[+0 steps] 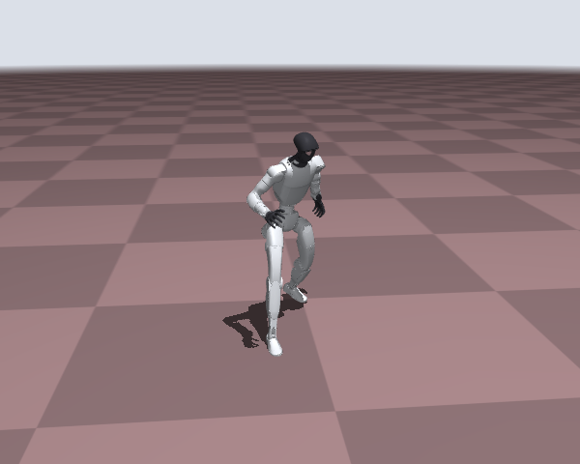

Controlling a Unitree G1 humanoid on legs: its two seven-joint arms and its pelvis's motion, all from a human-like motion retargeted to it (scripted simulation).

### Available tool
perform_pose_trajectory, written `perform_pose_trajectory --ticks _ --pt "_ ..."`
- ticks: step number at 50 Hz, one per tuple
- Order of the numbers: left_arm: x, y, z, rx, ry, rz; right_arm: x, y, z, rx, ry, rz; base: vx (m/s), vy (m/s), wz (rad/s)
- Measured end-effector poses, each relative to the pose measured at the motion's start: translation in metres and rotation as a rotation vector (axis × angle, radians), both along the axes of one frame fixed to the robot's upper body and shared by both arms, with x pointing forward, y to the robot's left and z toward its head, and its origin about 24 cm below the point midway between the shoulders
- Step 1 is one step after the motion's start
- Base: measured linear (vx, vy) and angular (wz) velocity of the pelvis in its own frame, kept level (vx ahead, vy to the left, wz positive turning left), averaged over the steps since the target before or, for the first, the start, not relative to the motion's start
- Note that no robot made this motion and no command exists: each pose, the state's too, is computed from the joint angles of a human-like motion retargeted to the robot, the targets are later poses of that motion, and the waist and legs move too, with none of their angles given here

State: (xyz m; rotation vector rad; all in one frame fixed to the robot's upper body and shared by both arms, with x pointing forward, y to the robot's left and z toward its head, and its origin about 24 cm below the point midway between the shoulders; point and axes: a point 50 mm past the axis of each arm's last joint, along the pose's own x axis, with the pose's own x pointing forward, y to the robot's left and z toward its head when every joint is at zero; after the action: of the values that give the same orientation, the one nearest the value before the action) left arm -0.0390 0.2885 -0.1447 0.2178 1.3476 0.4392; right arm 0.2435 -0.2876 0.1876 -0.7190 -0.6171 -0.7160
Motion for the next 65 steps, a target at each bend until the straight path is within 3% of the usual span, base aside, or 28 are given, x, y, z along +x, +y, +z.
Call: perform_pose_trajectory --ticks 6,10,14,19,23,26,31,34,41,44,47,51,55,59,62,65 --pt "0.07 -0.013 -0.01 0.119 -0.067 -0.035 0.005 0.007 -0.022 0.081 0.133 0.122 0.07 -0.08 -0.56" --pt "0.157 -0.047 -0.004 0.174 -0.264 0.056 -0.011 0.013 -0.113 0.285 0.445 0.093 0.38 -0.14 -0.31" --pt "0.257 -0.075 0.036 0.094 -0.576 0.265 -0.093 0.027 -0.198 0.408 0.795 0.041 0.53 -0.21 -0.12" --pt "0.381 -0.09 0.156 -0.029 -1.106 0.066 -0.191 0.0 -0.245 0.285 1.266 -0.07 0.27 -0.28 -0.84" --pt "0.451 -0.128 0.34 -0.042 -1.604 -0.219 -0.236 -0.014 -0.287 0.722 1.412 -0.257 0.0 -0.15 -2.25" --pt "0.443 -0.137 0.477 0.061 -1.928 -0.353 -0.246 -0.017 -0.309 0.826 1.586 -0.259 -0.02 0.29 -2.05" --pt "0.377 -0.122 0.635 0.351 -2.262 -0.354 -0.232 -0.034 -0.311 0.595 1.917 -0.09 0.03 0.07 -2.23" --pt "0.338 -0.108 0.683 0.562 -2.336 -0.307 -0.235 -0.043 -0.311 0.607 1.963 -0.15 0.01 -0.28 -1.74" --pt "0.247 -0.108 0.746 0.951 -2.442 -0.518 -0.212 -0.017 -0.334 0.76 2.008 -0.282 -0.16 0.15 0.05" --pt "0.246 -0.109 0.732 0.989 -2.422 -0.671 -0.166 0.01 -0.341 0.759 1.927 -0.268 -0.09 0.01 0.55" --pt "0.28 -0.119 0.681 0.769 -2.374 -0.873 -0.105 0.034 -0.332 0.732 1.791 -0.196 0.1 0.0 0.3" --pt "0.341 -0.103 0.522 0.407 -2.098 -1.045 -0.034 0.06 -0.307 0.698 1.556 -0.108 0.26 -0.05 -0.27" --pt "0.337 -0.039 0.291 0.117 -1.534 -0.7 0.051 0.093 -0.247 0.543 1.234 0.075 0.24 -0.05 0.08" --pt "0.227 -0.02 0.072 -0.023 -0.73 -0.323 0.12 0.104 -0.14 0.397 0.778 0.202 0.16 0.07 1.14" --pt "0.11 -0.024 -0.009 -0.052 -0.155 -0.08 0.155 0.11 -0.013 0.241 0.43 0.311 -0.08 -0.23 1.32" --pt "0.018 -0.023 -0.019 -0.034 0.239 -0.001 0.15 0.117 0.12 0.09 0.054 0.341 -0.12 -0.15 1.74"
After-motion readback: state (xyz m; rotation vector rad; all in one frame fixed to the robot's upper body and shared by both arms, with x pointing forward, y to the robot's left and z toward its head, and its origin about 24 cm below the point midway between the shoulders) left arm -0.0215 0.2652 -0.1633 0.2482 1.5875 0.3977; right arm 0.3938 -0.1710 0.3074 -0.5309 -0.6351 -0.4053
